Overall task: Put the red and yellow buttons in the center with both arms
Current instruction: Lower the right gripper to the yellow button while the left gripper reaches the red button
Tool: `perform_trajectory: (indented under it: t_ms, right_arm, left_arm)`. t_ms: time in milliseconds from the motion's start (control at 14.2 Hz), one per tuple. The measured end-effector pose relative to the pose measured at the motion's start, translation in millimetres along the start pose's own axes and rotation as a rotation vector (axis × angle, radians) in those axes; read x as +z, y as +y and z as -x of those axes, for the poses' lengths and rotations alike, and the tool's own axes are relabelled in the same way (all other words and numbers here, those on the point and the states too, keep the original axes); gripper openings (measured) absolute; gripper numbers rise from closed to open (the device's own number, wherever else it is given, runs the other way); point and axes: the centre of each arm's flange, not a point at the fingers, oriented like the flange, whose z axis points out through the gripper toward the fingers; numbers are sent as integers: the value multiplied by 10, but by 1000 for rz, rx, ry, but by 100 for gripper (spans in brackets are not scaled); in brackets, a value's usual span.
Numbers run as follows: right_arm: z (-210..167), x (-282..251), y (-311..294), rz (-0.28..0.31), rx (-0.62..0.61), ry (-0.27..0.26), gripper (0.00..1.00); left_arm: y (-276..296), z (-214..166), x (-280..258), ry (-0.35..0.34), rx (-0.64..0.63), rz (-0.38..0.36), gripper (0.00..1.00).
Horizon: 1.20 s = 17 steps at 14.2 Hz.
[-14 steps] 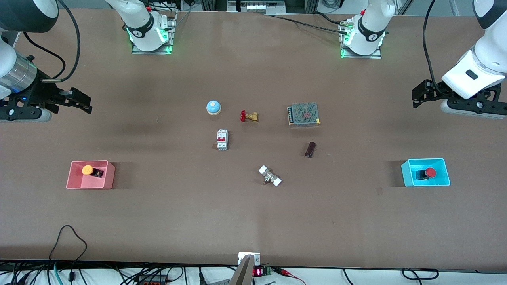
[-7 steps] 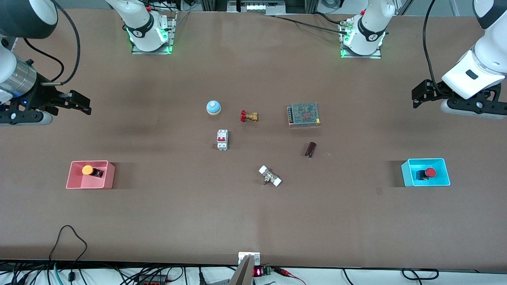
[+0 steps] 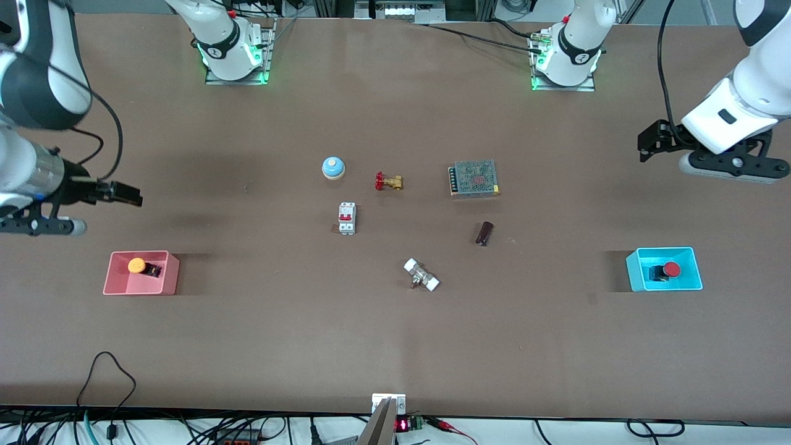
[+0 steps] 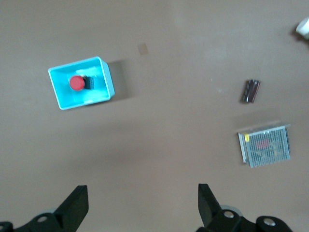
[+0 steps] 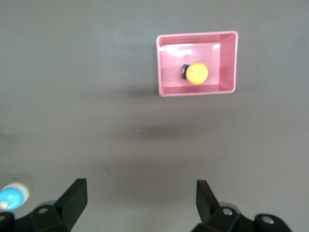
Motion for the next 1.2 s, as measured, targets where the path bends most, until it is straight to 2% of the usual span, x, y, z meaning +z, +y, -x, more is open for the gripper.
perform_trajectory:
  t_ms: [212, 353, 707, 777, 918, 1201]
  right_arm:
    - [-180, 304, 180, 13, 16, 18, 100]
    - [-285, 460, 275, 10, 4, 43, 100]
    - [-537, 902, 415, 14, -13, 106, 100]
    - [-571, 988, 475, 17, -10, 114, 100]
    - [-611, 1120, 587, 32, -11, 120, 100]
    - [-675, 1271, 712, 36, -9, 150, 100]
  left_arm:
    - [111, -116, 393, -120, 22, 10, 100]
    - [-74, -270, 731, -168, -13, 13, 100]
    - [-1443, -673, 1417, -191, -197, 41, 100]
    - [-1692, -745, 1605, -187, -229, 45, 100]
    - [-2103, -915, 2018, -118, -271, 47, 100]
    - [-2139, -1236, 2595, -22, -248, 41, 100]
